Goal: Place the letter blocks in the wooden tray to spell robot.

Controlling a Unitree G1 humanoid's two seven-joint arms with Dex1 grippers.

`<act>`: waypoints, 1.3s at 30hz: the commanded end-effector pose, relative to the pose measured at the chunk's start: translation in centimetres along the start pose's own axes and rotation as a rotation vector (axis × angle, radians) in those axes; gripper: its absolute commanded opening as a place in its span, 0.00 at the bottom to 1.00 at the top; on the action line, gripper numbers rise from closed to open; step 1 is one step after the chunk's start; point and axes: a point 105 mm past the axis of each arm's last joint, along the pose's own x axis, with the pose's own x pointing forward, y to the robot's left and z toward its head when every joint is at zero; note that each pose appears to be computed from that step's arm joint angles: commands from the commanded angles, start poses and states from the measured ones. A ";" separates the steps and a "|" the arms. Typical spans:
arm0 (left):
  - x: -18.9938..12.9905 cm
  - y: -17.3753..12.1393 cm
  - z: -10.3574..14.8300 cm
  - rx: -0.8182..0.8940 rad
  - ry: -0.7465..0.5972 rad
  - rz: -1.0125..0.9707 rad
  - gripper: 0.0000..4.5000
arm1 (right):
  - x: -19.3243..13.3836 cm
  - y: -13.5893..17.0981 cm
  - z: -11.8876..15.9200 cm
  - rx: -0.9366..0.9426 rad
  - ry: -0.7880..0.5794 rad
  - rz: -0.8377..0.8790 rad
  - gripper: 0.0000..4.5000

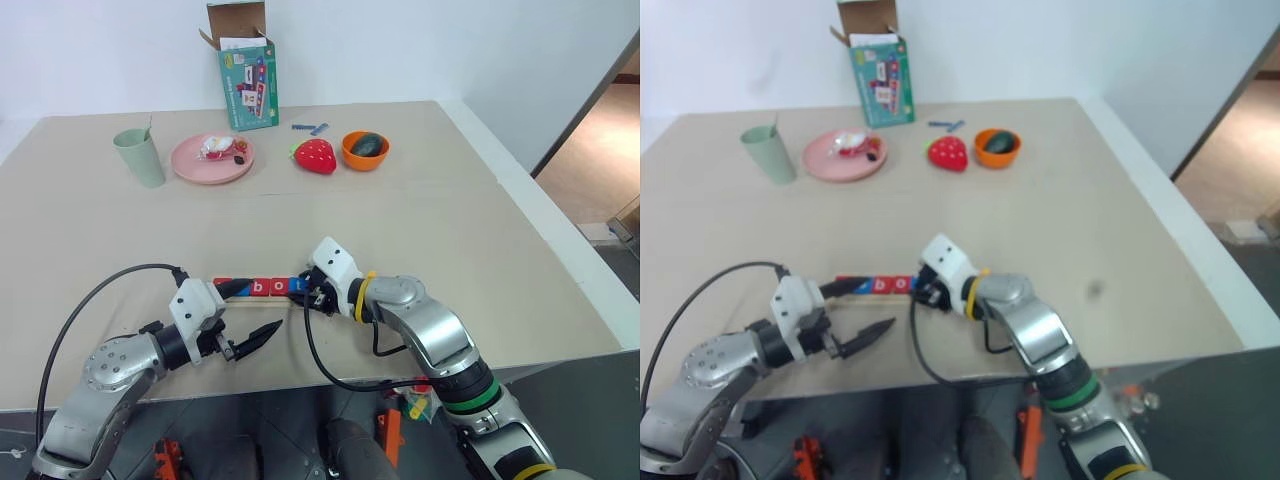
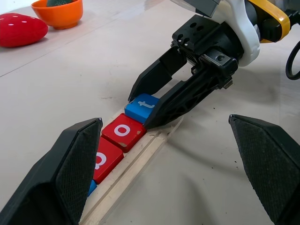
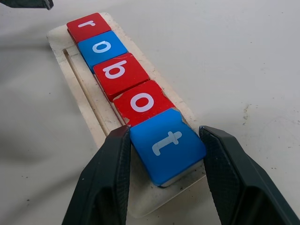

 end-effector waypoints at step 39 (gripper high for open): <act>-0.3 0.2 0.8 0.051 -0.017 -0.007 1.00 | -0.1 0.2 1.7 -0.034 -0.034 0.020 0.38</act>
